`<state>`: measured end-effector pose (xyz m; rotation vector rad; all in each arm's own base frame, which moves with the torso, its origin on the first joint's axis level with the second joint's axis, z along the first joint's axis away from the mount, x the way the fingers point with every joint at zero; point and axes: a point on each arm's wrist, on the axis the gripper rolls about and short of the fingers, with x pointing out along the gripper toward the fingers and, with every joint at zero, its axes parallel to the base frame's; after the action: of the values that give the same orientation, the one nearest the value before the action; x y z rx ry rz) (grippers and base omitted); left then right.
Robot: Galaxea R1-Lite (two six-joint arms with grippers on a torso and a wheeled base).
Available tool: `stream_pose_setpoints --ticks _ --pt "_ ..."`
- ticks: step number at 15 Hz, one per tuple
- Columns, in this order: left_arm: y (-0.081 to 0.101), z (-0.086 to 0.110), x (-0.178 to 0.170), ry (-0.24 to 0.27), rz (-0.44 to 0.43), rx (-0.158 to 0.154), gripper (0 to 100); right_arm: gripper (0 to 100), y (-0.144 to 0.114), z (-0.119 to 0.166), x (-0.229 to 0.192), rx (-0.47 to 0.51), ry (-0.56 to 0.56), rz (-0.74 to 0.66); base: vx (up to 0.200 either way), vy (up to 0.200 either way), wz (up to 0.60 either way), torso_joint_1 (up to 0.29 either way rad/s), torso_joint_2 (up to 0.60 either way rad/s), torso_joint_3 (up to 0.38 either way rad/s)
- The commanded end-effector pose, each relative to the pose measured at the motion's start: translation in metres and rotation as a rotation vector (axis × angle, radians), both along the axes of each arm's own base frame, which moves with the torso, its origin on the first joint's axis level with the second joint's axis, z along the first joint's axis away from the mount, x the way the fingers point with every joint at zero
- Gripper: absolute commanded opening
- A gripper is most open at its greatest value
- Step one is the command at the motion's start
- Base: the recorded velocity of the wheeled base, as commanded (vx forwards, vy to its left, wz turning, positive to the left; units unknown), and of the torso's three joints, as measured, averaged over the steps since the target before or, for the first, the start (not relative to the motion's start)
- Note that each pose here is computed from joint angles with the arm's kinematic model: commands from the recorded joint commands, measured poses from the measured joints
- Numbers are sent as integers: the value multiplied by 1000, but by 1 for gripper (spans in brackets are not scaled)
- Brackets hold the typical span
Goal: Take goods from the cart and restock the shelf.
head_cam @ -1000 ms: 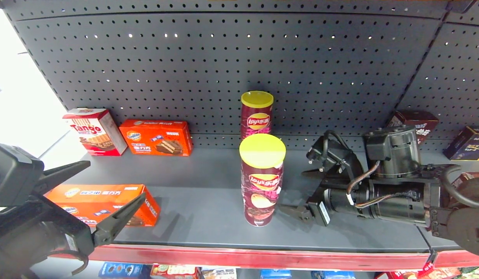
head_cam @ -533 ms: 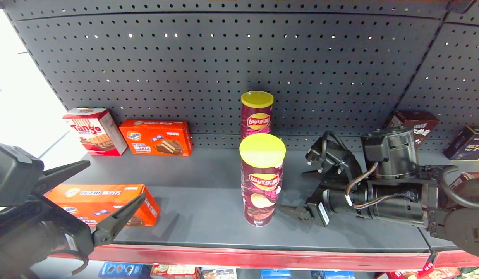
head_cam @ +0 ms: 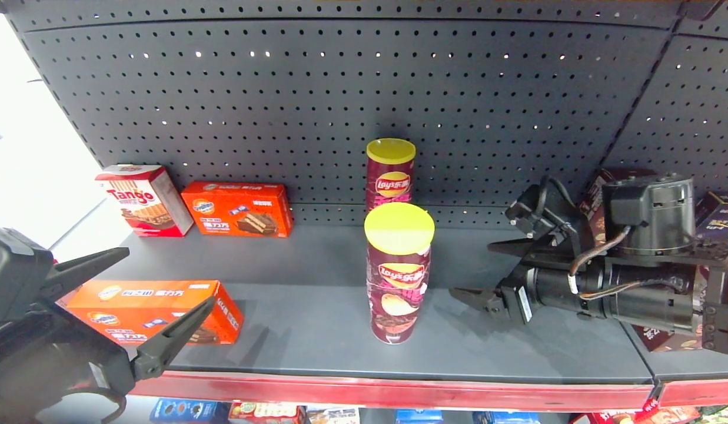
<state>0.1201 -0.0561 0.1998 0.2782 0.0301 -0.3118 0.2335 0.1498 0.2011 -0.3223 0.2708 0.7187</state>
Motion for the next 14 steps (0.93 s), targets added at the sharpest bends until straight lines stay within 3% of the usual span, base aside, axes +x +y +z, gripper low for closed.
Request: stream_pose_setpoints --ticks 1,5,7,9,11,14 --pt "1 0 -1 -5 1 -3 100 100 -5 4 -5 7 -13 -5 0 0 0 0 0 0" --pt "8 5 -5 -34 42 -16 100 100 -51 29 -20 84 -105 -144 0 0 0 0 0 0" --pt "19 11 -16 -88 86 -33 100 100 -100 53 -58 173 -231 -306 0 0 0 0 0 0" --pt "27 16 -31 -146 148 -53 100 100 -132 64 -108 251 -340 -450 0 0 0 0 0 0" --pt "36 16 -51 -198 227 -61 100 100 -149 52 -164 302 -442 -585 0 0 0 0 0 0" --pt "49 -1 -83 -182 240 4 100 100 -149 -8 -211 279 -404 -672 0 0 0 0 0 0"
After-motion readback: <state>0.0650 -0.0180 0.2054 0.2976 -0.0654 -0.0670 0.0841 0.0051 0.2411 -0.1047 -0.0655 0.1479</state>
